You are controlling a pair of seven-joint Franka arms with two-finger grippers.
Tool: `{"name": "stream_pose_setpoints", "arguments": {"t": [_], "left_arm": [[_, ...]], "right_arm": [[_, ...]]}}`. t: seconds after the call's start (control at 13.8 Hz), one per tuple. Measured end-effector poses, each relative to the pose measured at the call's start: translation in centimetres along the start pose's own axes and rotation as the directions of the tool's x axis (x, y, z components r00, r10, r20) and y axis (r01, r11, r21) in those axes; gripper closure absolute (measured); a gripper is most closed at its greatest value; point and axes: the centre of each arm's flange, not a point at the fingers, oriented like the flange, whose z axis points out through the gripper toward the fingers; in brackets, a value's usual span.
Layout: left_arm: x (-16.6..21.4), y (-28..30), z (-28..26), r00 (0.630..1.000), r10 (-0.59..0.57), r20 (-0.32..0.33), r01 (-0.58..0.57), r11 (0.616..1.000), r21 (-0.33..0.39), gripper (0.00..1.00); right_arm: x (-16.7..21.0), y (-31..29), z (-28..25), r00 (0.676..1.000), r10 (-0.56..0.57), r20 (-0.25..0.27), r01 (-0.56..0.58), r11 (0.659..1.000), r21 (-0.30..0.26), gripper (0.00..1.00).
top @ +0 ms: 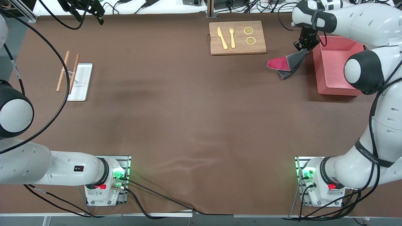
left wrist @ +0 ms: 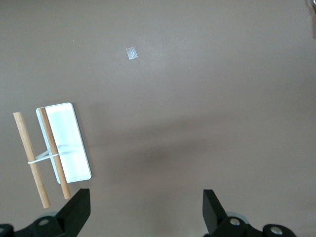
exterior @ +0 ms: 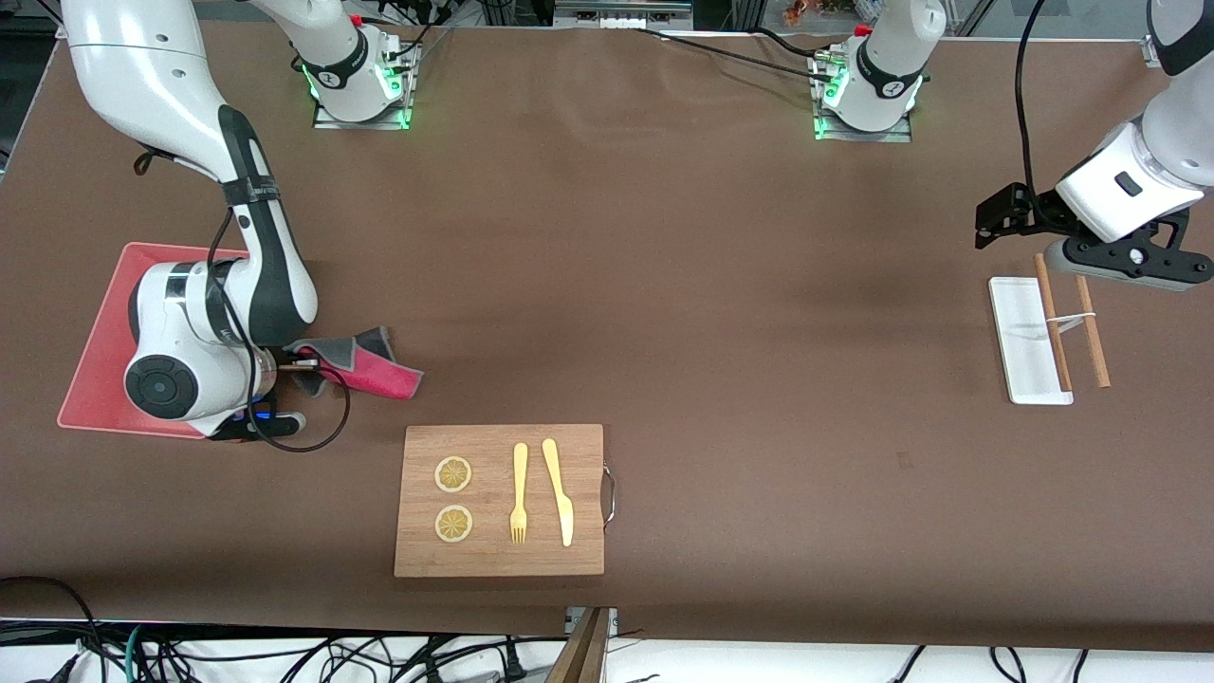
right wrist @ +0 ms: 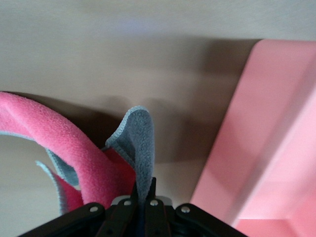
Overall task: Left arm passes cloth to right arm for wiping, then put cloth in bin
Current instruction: 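Wipe the table with the cloth held in the right gripper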
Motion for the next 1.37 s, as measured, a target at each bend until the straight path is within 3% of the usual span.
{"name": "stream_pose_setpoints", "arguments": {"t": [0.22,0.58,0.94,1.16,1.37], "left_arm": [[-0.1,0.0,0.1,1.0,0.001,0.007,-0.001,1.0,-0.001,0.0],[-0.1,0.0,0.1,1.0,0.001,0.009,-0.001,1.0,-0.001,0.0],[-0.1,0.6,0.0,1.0,0.01,0.009,-0.01,1.0,0.0,0.0],[-0.1,0.9,0.1,1.0,0.016,0.014,-0.016,1.0,0.0,0.0],[-0.2,1.0,0.2,0.999,0.018,0.029,-0.018,1.0,-0.001,0.0]], "right_arm": [[-0.5,-1.2,-0.8,1.0,0.016,0.008,-0.016,1.0,0.001,0.98],[-1.2,-11.0,-0.9,0.986,0.166,0.009,-0.167,0.985,0.04,0.98],[-1.1,-18.0,-0.2,0.955,0.295,-0.003,-0.29,0.942,0.17,0.98],[-1.7,-22.7,-0.7,0.933,0.358,-0.028,-0.344,0.914,0.216,0.98],[-2.6,-26.7,-1.7,0.91,0.415,-0.012,-0.392,0.869,0.302,0.98]]}}
